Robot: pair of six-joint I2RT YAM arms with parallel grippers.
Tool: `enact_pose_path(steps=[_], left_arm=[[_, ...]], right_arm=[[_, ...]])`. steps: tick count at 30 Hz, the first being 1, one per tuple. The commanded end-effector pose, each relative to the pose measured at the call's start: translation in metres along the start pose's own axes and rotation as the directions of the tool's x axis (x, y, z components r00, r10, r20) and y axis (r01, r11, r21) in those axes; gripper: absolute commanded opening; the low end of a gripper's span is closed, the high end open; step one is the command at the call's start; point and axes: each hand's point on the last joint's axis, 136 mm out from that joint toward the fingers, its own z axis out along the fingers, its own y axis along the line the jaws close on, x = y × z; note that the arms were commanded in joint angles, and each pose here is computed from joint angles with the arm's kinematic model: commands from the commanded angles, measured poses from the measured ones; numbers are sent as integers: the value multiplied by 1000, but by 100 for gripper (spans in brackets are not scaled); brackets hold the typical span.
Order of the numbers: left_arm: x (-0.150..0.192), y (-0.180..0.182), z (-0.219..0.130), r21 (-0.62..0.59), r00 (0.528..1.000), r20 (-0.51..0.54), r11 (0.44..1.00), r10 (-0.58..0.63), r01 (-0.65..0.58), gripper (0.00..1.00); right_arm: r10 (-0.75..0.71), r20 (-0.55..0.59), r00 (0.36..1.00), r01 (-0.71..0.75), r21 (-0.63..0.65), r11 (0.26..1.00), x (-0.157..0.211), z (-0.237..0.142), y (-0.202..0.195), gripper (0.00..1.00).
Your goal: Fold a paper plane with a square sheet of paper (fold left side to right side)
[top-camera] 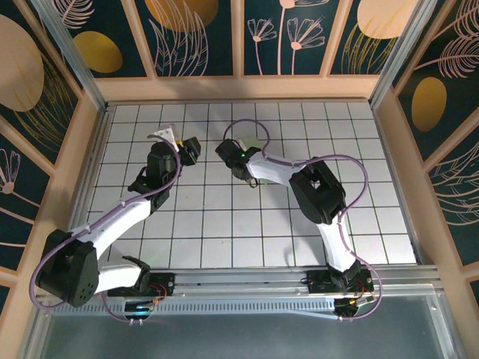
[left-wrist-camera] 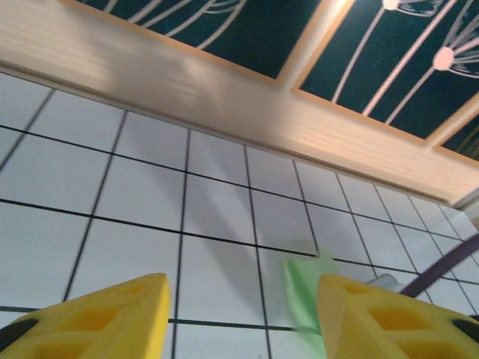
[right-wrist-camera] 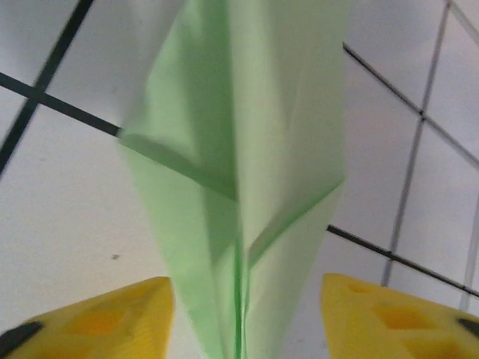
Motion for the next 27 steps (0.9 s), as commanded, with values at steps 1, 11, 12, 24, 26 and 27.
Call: enact_pose_path(steps=[1, 11, 12, 24, 26, 27], left_arm=[[-14, -28, 6, 116, 999, -6, 992, -54, 55, 59], [37, -42, 49, 142, 951, -241, 963, -191, 230, 59], [44, -43, 55, 145, 940, -271, 957, -206, 251, 58], [135, -69, 125, 160, 808, -548, 921, -215, 354, 59], [144, -69, 136, 148, 797, -563, 922, -218, 357, 59], [148, -67, 142, 137, 791, -570, 922, -225, 361, 59]], right_arm=[[124, 33, 992, -118, -141, 983, -10, -28, -7, 66], [470, 92, 878, -396, -411, 821, -5, -71, -70, 85], [504, 102, 858, -415, -442, 795, -6, -76, -78, 87], [829, 129, 544, -560, -680, 473, 14, -109, -154, 99], [847, 130, 515, -565, -693, 449, 18, -112, -164, 99], [852, 130, 506, -570, -691, 445, 21, -112, -167, 99]])
